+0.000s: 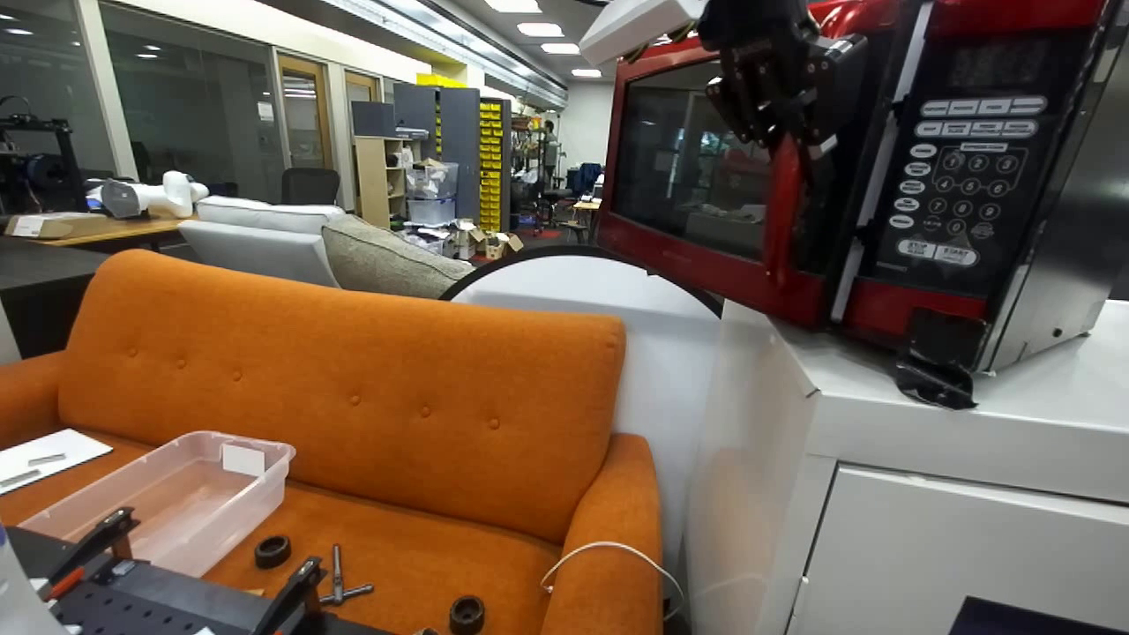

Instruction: Open the microwave door

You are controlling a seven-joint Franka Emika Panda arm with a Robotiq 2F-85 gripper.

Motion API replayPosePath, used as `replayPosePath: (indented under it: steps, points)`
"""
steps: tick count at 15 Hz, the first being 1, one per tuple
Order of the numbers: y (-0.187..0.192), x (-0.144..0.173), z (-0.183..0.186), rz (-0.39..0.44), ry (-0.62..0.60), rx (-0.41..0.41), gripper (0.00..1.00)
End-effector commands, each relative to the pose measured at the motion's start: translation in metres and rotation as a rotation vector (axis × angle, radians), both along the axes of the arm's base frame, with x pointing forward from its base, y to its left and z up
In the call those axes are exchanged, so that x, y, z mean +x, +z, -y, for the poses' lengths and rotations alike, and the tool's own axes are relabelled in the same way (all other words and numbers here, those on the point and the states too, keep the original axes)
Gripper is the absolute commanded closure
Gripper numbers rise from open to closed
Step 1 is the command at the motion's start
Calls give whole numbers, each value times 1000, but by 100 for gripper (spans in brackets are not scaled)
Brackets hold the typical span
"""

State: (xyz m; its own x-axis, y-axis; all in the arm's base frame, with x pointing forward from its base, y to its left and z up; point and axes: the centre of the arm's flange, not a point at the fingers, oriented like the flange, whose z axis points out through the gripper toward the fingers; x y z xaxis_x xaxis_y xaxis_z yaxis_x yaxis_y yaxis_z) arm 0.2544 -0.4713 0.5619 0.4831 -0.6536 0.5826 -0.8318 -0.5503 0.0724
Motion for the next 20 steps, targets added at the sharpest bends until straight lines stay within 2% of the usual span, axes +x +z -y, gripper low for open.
replayPosePath:
  steps: [1, 8, 13, 20]
  points:
    - [-2, -6, -31, -56, 125, 43, 93]
    - [3, -11, -41, -64, 153, 77, 93]
    - [4, -19, -56, -61, 171, 57, 93]
    - [4, -29, -76, -50, 209, 73, 93]
